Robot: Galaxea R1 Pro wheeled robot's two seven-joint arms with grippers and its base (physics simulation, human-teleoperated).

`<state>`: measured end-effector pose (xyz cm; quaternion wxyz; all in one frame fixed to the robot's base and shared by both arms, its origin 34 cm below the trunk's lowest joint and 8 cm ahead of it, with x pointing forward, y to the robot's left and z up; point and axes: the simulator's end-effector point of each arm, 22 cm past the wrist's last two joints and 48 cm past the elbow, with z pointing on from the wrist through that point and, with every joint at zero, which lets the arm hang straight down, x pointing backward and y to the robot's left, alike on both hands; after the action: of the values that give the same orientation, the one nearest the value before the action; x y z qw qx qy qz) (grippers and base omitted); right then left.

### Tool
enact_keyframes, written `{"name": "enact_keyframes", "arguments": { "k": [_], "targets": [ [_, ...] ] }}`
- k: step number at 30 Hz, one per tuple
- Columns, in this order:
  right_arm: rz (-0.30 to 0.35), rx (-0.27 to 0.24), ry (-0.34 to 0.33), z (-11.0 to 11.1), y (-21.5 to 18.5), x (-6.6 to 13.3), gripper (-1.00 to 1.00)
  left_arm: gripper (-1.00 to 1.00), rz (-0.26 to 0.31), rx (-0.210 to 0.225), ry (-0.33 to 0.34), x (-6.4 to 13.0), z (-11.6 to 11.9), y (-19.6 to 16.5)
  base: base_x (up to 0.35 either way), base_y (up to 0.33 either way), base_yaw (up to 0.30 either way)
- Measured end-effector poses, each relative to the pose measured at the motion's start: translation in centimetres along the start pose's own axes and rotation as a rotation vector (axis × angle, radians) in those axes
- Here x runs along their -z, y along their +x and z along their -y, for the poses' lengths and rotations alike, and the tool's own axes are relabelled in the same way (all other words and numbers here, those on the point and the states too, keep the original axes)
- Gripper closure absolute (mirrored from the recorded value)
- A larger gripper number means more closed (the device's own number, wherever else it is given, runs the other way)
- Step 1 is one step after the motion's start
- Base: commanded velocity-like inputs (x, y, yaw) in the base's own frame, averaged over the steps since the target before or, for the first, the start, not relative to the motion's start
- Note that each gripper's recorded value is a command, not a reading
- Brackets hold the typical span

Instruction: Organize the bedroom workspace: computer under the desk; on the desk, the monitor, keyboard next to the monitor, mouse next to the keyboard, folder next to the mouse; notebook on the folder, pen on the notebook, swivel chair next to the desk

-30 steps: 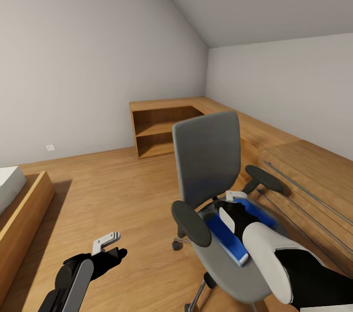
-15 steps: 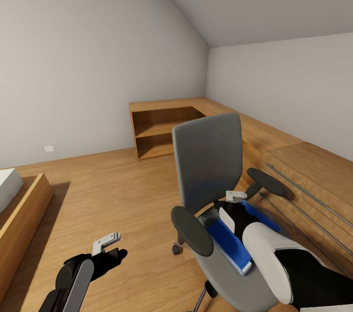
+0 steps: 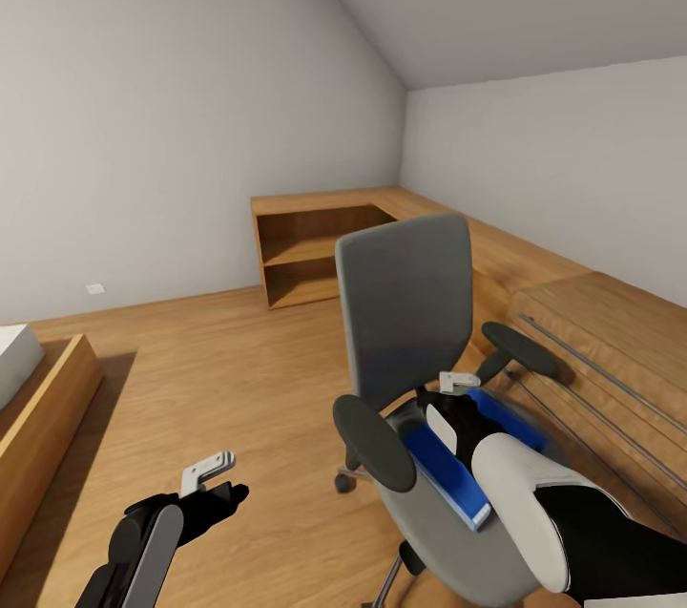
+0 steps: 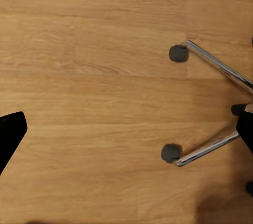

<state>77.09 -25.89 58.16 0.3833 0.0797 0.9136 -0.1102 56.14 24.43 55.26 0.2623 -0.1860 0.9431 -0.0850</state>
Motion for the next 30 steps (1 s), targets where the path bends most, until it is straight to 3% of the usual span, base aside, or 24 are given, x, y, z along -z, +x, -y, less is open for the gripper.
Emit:
{"name": "enact_keyframes", "arguments": {
  "k": [20, 24, 30],
  "targets": [
    [0.002, 0.001, 0.0, -0.4, 3.6, -2.3, -1.0, -1.0, 0.001, 0.0, 0.0, -3.1, -1.3, 2.6, 0.0, 0.0, 0.0],
    [0.021, 0.024, 0.003, -0.6, 3.6, -2.6, -1.0, -1.0, 0.002, 0.0, 0.0, -3.7, -1.6, 3.1, 0.0, 0.0, 0.0],
    [0.021, 0.023, 0.003, -0.6, 3.6, -2.6, -1.0, -1.0, 0.002, 0.0, 0.002, -3.7, -1.6, 3.1, 0.0, 0.0, 0.0]
  ]
}}
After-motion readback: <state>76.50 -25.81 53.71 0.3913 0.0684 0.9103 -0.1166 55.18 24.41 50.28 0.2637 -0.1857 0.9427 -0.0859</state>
